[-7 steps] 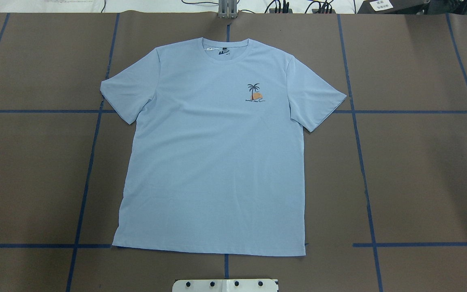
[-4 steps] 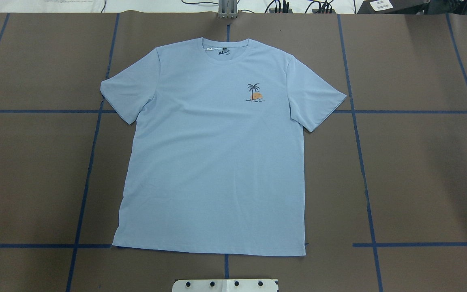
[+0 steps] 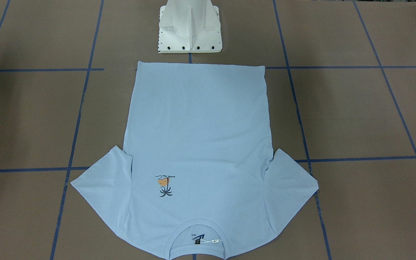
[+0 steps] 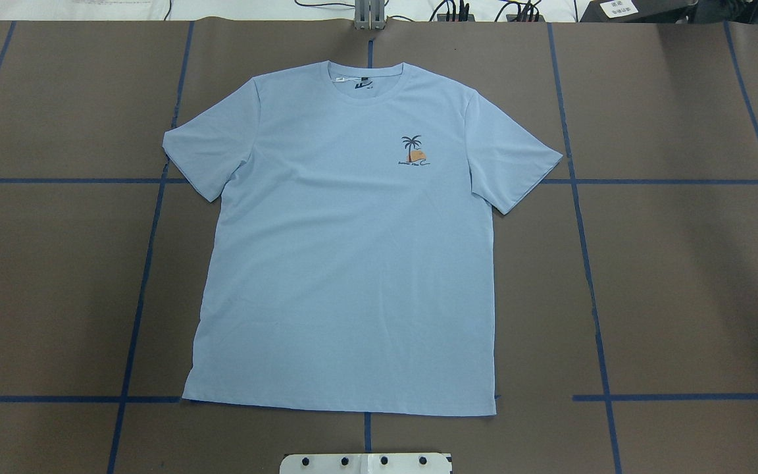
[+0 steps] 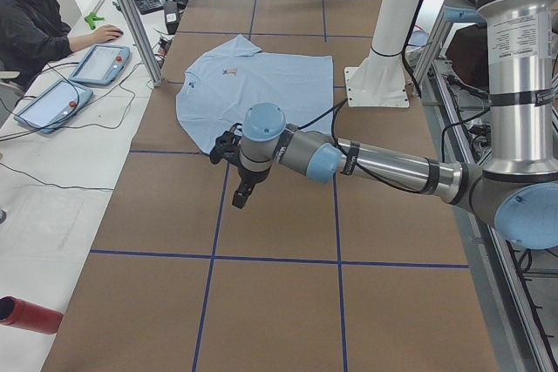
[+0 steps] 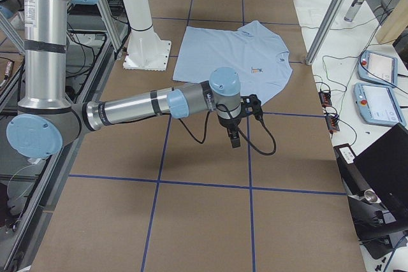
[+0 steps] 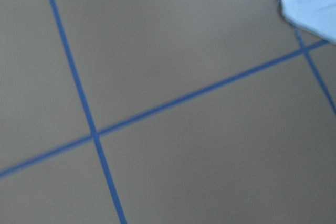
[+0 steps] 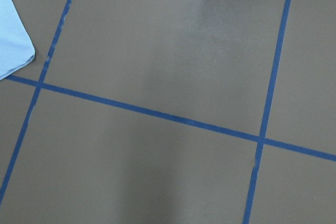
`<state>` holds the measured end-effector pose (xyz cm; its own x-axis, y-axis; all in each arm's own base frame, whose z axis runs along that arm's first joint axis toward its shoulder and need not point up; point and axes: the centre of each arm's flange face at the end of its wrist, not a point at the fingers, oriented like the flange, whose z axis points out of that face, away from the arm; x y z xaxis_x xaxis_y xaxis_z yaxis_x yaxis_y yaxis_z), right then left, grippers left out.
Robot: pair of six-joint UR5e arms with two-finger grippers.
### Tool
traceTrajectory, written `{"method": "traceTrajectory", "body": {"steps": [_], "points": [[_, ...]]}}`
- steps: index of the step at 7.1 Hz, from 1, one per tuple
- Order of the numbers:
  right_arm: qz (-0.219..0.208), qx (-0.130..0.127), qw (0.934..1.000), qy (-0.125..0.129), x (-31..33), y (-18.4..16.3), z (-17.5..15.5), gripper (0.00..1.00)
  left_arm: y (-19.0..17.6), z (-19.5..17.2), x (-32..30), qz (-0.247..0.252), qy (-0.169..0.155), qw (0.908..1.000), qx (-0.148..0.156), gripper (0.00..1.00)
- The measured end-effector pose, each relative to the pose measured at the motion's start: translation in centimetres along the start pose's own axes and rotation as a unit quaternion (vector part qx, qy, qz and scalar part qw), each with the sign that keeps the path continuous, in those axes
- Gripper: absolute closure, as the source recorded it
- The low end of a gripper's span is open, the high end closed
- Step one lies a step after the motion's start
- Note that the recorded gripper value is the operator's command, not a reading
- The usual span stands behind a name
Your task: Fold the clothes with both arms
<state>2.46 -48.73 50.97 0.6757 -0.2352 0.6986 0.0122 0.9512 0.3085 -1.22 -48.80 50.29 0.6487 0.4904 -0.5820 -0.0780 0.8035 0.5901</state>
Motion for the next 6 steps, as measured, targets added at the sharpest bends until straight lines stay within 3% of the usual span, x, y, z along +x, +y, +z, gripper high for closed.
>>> {"method": "traceTrajectory", "body": {"steps": [2,3,5,6], "points": [[-0.003,0.050,0.9987,-0.011,-0.7,-3.4,0.9,0.00,-0.9,0.1,-0.3,0.023,-0.002,0.9994,0.027,0.00],[0.023,0.068,0.9971,-0.023,-2.4,-5.2,2.9,0.00,-1.0,0.1,-0.2,0.025,-0.002,0.9992,0.031,0.00],[0.082,0.105,0.9907,-0.026,-10.3,-8.0,9.1,0.02,-1.0,0.0,-0.1,0.027,-0.002,0.9991,0.033,0.00],[0.106,0.127,0.9861,-0.022,-15.7,-8.7,13.0,0.11,-0.9,0.0,-0.1,0.027,-0.001,0.9991,0.033,0.00]]}}
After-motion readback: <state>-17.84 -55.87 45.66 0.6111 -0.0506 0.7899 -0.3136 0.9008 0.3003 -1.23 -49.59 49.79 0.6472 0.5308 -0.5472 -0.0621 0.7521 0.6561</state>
